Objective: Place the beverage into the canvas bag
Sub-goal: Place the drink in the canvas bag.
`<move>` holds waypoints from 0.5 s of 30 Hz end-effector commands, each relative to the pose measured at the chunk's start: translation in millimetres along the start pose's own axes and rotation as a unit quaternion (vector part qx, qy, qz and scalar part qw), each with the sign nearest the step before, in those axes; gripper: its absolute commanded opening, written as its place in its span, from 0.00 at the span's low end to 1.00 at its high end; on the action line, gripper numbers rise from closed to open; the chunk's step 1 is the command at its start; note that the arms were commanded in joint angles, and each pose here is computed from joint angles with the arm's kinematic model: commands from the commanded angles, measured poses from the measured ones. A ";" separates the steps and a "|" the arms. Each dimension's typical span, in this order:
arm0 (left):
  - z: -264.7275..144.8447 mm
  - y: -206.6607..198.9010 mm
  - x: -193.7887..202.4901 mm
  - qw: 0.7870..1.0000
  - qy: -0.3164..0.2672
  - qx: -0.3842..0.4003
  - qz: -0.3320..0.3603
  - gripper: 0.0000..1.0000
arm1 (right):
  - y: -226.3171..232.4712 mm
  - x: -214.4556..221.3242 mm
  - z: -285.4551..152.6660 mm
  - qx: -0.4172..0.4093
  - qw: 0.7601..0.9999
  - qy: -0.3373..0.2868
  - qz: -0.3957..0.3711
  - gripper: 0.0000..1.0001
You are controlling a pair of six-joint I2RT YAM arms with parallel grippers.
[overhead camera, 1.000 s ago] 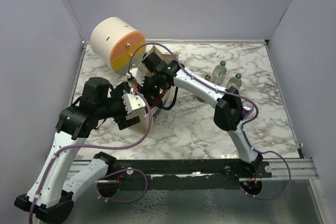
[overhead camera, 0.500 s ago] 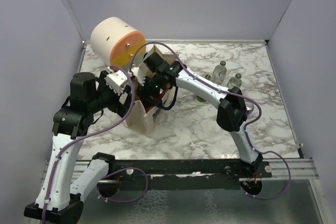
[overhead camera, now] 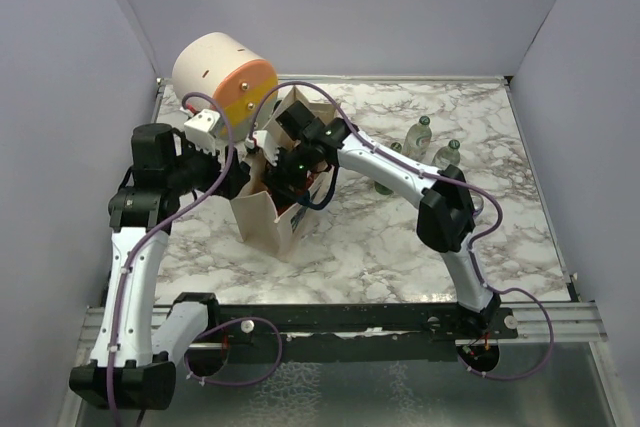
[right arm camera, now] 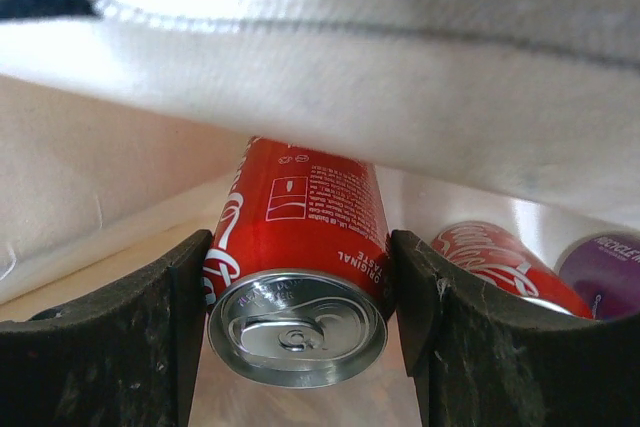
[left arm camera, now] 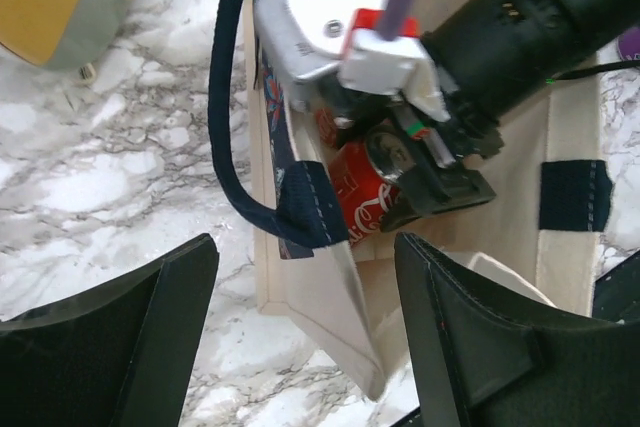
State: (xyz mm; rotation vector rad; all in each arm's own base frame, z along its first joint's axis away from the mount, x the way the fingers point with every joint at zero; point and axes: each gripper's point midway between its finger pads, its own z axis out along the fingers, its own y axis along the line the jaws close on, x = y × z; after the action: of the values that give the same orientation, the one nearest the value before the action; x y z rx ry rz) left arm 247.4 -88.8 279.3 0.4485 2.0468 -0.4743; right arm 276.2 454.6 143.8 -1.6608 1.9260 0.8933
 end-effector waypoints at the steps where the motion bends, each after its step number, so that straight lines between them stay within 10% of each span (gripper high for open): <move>1: 12.5 -4.9 -2.3 0.998 -0.004 0.047 -0.052 0.72 | 13.6 -46.7 -32.6 0.000 0.996 -0.075 -0.043 0.01; 9: 29.4 0.3 8.0 0.994 0.015 0.074 -0.077 0.59 | 7.1 -48.5 -34.8 0.018 0.996 -0.074 -0.048 0.01; 15: 31.4 2.4 12.8 0.994 0.023 0.075 -0.071 0.26 | -3.4 -38.7 -34.5 0.046 0.998 -0.041 -0.033 0.01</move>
State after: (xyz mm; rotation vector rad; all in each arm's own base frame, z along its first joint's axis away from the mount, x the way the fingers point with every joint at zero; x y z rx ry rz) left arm 265.2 -97.9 249.3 0.3760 2.1395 -0.6852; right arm 277.9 450.4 153.2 -1.6484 1.9170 0.8611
